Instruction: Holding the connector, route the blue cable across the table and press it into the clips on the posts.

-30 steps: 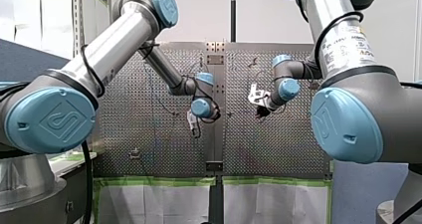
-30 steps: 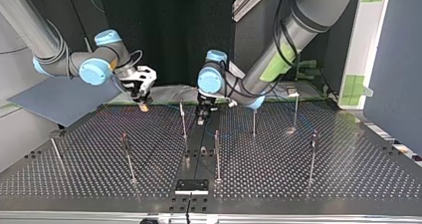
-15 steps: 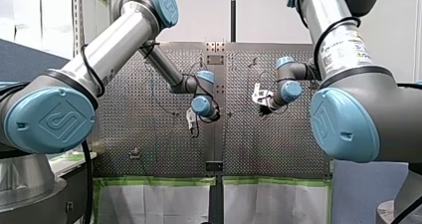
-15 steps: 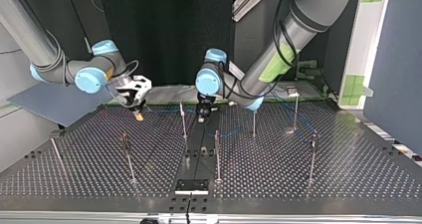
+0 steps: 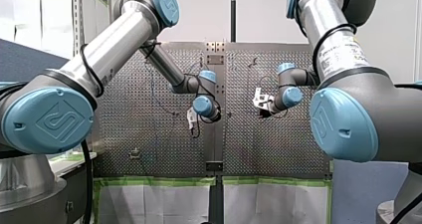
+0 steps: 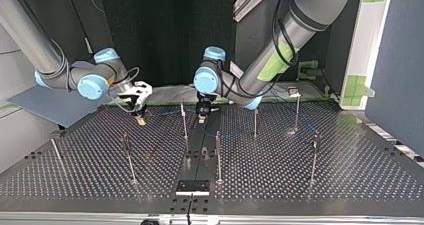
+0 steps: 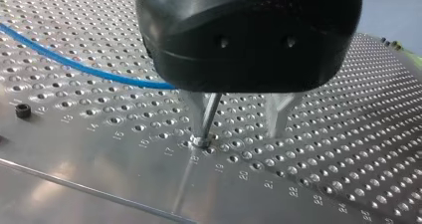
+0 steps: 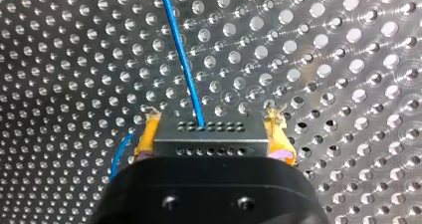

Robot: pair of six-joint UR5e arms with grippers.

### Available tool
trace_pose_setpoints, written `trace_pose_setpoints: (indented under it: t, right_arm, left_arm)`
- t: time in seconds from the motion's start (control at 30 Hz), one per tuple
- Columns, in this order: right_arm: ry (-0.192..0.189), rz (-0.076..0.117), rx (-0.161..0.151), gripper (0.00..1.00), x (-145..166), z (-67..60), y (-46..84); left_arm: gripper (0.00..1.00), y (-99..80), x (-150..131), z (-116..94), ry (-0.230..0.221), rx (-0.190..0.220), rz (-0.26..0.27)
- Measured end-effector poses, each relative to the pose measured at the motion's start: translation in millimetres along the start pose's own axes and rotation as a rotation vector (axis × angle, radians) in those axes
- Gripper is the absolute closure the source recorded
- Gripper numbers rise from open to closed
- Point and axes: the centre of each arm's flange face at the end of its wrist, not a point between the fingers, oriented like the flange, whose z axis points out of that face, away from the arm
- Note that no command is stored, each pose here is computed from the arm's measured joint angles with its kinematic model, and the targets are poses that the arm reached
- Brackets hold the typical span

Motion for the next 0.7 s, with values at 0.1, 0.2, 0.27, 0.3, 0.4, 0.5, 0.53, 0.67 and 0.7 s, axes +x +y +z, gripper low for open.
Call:
trace_pose_setpoints:
  t: [0.1, 0.2, 0.27, 0.3, 0.4, 0.5, 0.53, 0.67, 0.7]
  right_arm:
    - [0.004, -0.004, 0.004, 1.0, 2.6, 1.0, 1.3]
    - [0.007, -0.006, 0.005, 1.0, 4.2, 1.3, 2.7]
    - [0.007, -0.007, 0.005, 1.0, 4.7, 1.3, 3.5]
    - [0.007, -0.008, 0.005, 1.0, 4.9, 1.3, 3.9]
    - [0.008, -0.008, 0.004, 1.0, 5.2, 1.2, 4.6]
    - [0.007, -0.008, 0.004, 1.0, 5.3, 1.2, 4.9]
    - [0.007, -0.008, 0.003, 1.0, 5.3, 1.1, 5.2]
    - [0.006, -0.007, 0.002, 1.0, 5.4, 0.9, 6.3]
    - [0.006, -0.007, 0.001, 1.0, 5.3, 0.9, 6.5]
  left_arm:
    - [0.0, 0.6, 1.0, -2.0, 0.013, -0.008, 0.017]
    - [0.0, 1.8, 2.7, -4.5, 0.035, -0.017, 0.029]
    - [0.0, 2.3, 3.8, -6.9, 0.053, -0.023, 0.038]
    - [0.0, 2.1, 4.3, -8.1, 0.06, -0.024, 0.042]
    - [0.0, 0.0, 5.1, -13.2, 0.083, -0.031, 0.057]
    - [0.0, -4.8, 3.7, -19.6, 0.096, -0.043, 0.067]
    - [0.0, -7.0, 3.0, -21.6, 0.097, -0.044, 0.07]
    - [0.0, -19.2, -0.3, -32.9, 0.1, -0.037, 0.077]
    - [0.0, -22.1, -0.9, -35.9, 0.098, -0.033, 0.078]
